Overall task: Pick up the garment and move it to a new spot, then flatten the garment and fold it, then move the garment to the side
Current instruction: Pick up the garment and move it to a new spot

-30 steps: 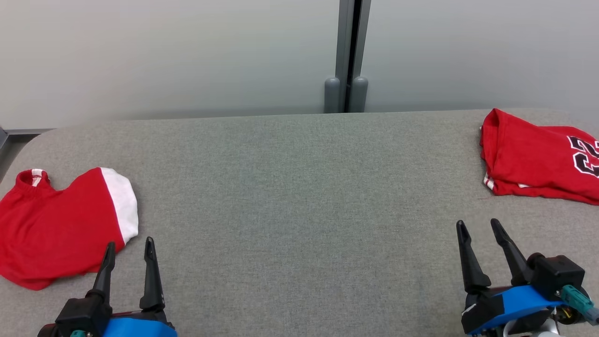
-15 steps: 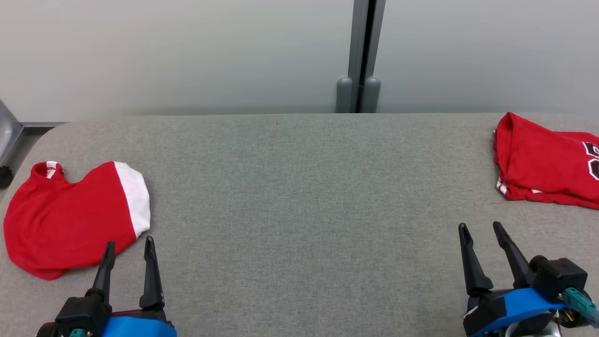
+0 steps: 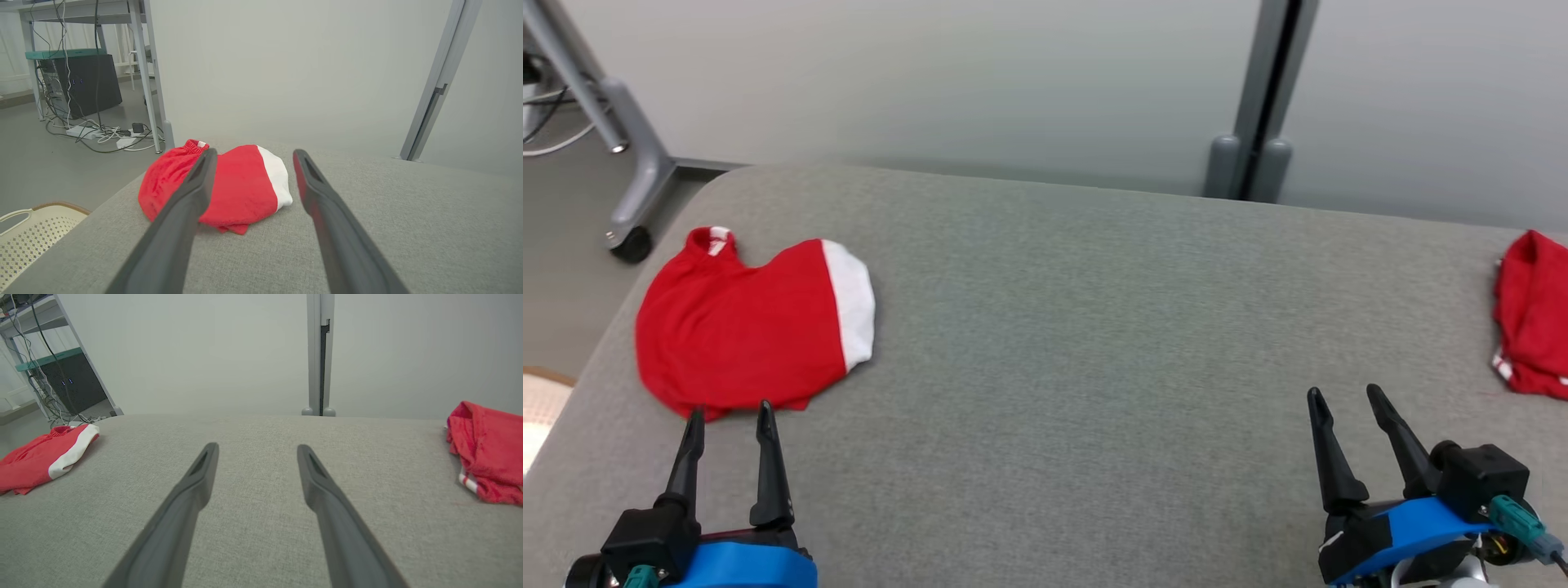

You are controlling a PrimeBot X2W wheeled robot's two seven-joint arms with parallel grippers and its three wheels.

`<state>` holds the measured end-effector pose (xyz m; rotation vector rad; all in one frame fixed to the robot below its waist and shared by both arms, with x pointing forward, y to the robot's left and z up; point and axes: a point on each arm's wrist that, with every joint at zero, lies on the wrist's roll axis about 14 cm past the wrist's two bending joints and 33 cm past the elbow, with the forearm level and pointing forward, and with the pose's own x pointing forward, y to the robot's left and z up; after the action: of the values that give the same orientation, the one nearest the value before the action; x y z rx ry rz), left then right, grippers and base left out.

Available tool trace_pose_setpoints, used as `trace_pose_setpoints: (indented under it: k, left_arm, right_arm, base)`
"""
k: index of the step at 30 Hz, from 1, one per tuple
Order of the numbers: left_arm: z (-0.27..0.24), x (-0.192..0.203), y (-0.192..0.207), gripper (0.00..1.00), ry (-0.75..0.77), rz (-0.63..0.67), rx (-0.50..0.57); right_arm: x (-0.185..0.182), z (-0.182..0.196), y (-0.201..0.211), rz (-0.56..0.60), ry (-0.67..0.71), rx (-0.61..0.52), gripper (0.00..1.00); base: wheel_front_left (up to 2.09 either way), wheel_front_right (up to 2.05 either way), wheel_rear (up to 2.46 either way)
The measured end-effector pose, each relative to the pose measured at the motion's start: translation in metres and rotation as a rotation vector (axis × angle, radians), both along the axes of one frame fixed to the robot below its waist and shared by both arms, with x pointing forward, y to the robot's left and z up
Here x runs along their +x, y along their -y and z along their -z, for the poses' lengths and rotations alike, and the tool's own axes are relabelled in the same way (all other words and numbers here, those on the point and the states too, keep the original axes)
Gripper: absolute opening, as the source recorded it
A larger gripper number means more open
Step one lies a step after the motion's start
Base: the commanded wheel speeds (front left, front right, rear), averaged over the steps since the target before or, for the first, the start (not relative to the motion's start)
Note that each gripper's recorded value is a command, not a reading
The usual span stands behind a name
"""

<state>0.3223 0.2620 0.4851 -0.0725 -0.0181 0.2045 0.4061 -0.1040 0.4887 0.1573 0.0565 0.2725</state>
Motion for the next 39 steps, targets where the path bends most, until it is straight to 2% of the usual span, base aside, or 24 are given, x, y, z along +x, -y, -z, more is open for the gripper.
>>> trace_pose_setpoints:
  k: [16, 26, 33, 39]
  left_arm:
    - [-0.001, -0.057, -0.059, 1.00, -0.012, -0.233, 0.010]
    - [0.000, -0.068, -0.070, 1.00, -0.020, -0.275, 0.011]
    - [-0.021, -0.035, -0.083, 1.00, 0.034, -0.260, 0.039]
    - [-0.049, 0.020, -0.102, 1.00, 0.081, -0.220, 0.103]
  right_arm:
    - [0.015, 0.009, -0.079, -0.213, -0.017, 0.006, 1.00]
    - [0.016, 0.013, -0.093, -0.250, -0.032, 0.005, 1.00]
    - [0.026, 0.012, -0.073, -0.190, -0.020, -0.003, 1.00]
    - [0.040, 0.013, -0.046, -0.119, -0.016, -0.040, 1.00]
  base:
    - [0.00, 0.00, 0.00]
    - [0.00, 0.00, 0.00]
    - [0.00, 0.00, 0.00]
    - [0.00, 0.00, 0.00]
